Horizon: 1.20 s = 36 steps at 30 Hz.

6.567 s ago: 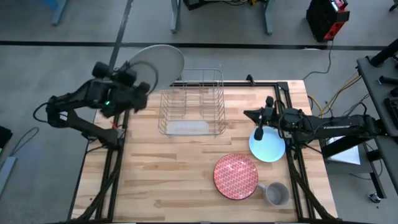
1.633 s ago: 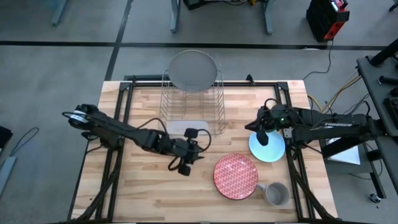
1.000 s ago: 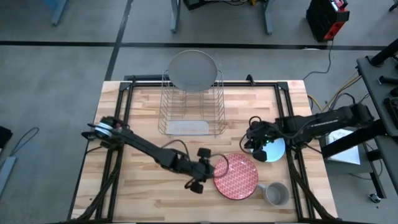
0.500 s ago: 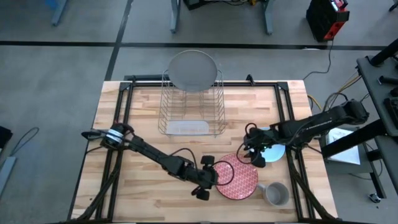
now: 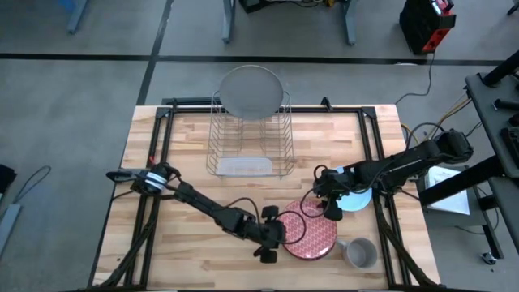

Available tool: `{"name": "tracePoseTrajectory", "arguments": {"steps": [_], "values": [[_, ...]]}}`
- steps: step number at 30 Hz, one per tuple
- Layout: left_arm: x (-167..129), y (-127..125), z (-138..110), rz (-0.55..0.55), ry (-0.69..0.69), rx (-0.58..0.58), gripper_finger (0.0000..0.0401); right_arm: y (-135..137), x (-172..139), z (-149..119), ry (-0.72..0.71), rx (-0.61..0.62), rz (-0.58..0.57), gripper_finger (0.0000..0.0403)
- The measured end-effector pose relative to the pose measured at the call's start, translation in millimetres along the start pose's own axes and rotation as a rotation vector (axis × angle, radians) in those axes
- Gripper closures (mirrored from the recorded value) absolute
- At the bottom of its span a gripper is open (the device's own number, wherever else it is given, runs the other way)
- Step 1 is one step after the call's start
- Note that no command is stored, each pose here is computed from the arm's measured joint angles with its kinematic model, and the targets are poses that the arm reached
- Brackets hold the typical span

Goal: Sort dishes
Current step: Put the red plate into the dish rack

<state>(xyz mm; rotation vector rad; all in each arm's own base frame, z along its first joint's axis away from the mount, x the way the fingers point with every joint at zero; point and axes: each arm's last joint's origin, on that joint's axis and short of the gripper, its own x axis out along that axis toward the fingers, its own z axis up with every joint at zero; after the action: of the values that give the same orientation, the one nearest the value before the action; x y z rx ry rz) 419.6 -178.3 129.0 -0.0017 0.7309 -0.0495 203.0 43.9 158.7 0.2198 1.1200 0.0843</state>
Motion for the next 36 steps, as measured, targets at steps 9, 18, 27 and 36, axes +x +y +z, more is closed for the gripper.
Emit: {"name": "tracePoseTrajectory", "arguments": {"steps": [9,18,27,36], "values": [[6.9,1.3,-6.1,0.055,-0.003,-0.037,0.0285,3.2,1.2,4.5,-0.029,0.02,0.075,0.0222],[6.9,1.5,-6.8,0.102,-0.02,-0.054,0.0285,3.9,7.4,9.3,-0.056,0.074,0.095,0.0257],[7.1,3.6,-6.8,0.183,-0.05,-0.072,0.0285,2.8,12.3,11.8,-0.051,0.104,0.132,0.0338],[-0.8,3.6,4.5,0.184,-0.11,-0.078,0.0285,-4.3,-5.6,18.6,-0.144,0.096,0.137,0.0391]]}}
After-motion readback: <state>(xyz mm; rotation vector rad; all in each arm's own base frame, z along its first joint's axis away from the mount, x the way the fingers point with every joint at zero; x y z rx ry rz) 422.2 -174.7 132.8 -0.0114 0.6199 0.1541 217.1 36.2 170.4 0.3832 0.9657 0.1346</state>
